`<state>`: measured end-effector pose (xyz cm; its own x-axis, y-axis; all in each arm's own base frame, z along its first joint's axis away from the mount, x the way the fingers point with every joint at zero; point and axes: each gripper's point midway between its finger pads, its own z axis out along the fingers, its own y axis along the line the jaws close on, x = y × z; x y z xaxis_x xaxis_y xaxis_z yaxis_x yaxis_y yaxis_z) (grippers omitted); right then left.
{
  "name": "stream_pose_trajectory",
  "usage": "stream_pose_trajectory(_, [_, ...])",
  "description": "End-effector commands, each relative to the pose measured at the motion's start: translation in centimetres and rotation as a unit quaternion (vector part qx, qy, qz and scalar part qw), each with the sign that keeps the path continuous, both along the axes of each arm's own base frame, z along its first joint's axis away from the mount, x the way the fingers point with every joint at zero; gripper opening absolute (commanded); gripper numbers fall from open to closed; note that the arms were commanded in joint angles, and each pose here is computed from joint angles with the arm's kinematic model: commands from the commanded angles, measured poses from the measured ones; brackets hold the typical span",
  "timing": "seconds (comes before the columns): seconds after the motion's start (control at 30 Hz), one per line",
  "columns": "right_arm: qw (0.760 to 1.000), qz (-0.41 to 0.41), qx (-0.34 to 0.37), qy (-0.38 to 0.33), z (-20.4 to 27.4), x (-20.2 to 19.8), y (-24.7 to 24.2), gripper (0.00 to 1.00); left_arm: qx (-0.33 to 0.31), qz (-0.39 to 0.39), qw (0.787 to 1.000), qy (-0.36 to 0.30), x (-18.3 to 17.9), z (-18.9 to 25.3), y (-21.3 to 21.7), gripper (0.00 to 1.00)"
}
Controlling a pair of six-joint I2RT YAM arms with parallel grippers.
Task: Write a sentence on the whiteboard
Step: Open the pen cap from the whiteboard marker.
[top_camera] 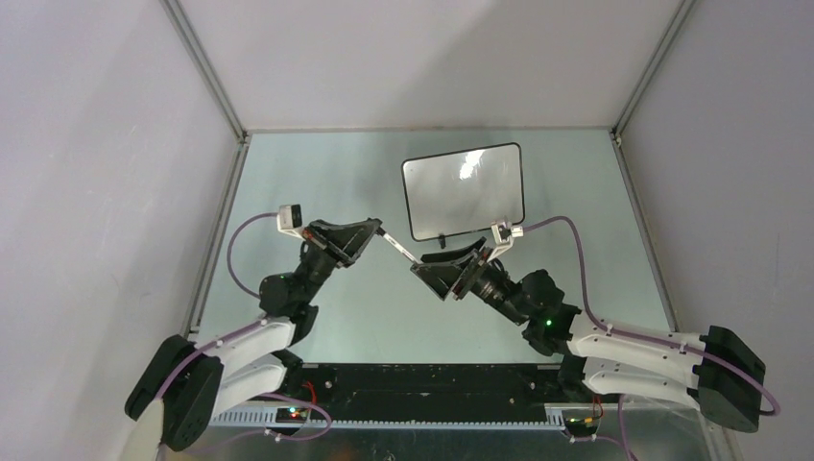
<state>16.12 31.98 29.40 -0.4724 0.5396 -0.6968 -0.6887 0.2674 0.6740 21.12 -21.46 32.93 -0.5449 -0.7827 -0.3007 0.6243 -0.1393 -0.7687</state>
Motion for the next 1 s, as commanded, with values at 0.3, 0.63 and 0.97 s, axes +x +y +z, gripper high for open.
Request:
stream_pose_trajectory(0.3, [0.992,-0.015,0.097,-0.074,7.7,-1.5,0.0,0.47,-0.059,0.006,0.998,0.001,-1.7,4.5,1.7,0.0])
stream_pose_trajectory(0.63, [0.992,0.003,0.097,-0.079,8.3,-1.9,1.4,0.42,-0.044,-0.008,0.999,-0.016,-2.8,5.7,1.3,0.0])
stream_pose_trajectory(0.97, [0.994,0.006,0.085,-0.073,8.3,-1.6,2.5,0.48,-0.049,-0.009,0.999,-0.01,-2.9,5.8,1.4,0.0])
